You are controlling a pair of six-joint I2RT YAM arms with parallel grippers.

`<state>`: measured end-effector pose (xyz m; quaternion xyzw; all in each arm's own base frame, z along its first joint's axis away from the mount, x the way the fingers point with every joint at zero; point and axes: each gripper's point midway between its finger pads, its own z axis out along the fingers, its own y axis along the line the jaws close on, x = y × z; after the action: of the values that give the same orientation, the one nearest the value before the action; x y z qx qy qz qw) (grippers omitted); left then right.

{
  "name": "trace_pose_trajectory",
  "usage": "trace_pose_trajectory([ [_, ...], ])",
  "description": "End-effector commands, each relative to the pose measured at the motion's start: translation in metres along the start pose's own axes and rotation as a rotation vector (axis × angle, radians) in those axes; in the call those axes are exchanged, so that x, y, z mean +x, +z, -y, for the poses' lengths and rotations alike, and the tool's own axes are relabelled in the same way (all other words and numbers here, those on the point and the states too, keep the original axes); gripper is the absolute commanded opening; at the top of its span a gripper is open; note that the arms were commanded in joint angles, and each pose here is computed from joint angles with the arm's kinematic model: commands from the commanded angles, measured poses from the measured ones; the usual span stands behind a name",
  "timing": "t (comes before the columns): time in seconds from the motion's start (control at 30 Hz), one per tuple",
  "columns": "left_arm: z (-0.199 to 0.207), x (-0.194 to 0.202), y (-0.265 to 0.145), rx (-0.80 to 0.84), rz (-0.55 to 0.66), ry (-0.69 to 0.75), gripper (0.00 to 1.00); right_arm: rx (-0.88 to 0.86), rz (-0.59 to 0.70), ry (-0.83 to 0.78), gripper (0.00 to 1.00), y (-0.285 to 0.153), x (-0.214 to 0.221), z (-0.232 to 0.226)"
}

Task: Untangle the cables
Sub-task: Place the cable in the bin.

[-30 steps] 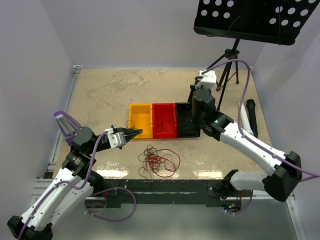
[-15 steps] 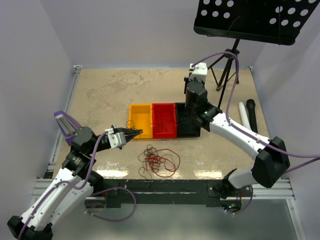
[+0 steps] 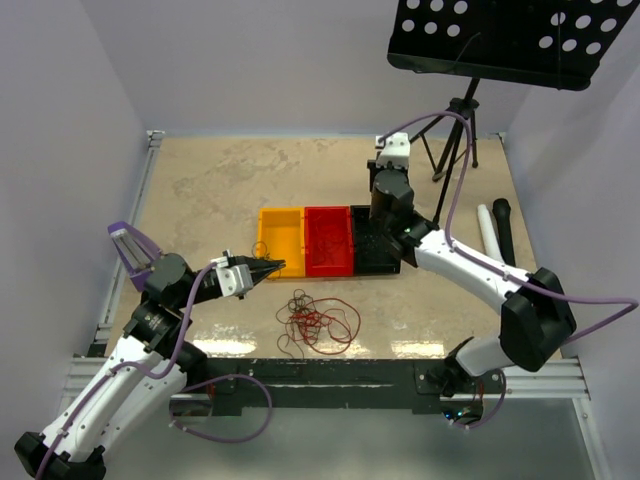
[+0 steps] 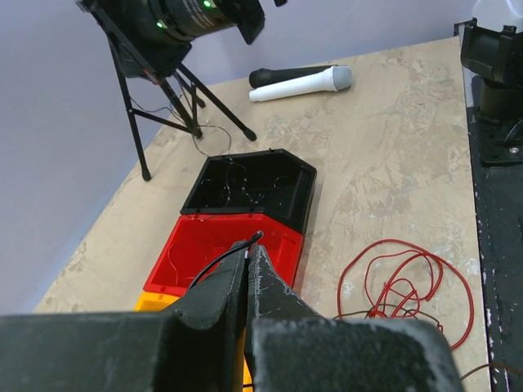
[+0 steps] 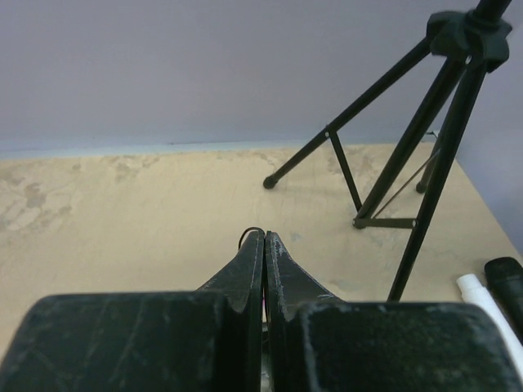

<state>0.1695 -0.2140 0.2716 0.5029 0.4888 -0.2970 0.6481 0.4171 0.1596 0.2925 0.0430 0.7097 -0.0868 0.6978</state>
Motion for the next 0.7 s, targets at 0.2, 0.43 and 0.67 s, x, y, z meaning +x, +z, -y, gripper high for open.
trace_pose_trajectory([
  [0.2, -0.004, -0.007, 0.0, -0.008, 0.028, 0.026, 0.0, -0.084, -0.069, 0.064, 0.0, -0.028, 0.039, -0.012],
  [0.43, -0.005, -0.01, 0.0, -0.009, 0.028, 0.026, 0.0, -0.178, -0.167, 0.127, 0.0, -0.03, 0.067, -0.04],
  [0.67, -0.004, -0.009, -0.001, -0.009, 0.024, 0.029, 0.0, -0.212, -0.28, 0.146, 0.0, -0.028, 0.094, -0.061],
])
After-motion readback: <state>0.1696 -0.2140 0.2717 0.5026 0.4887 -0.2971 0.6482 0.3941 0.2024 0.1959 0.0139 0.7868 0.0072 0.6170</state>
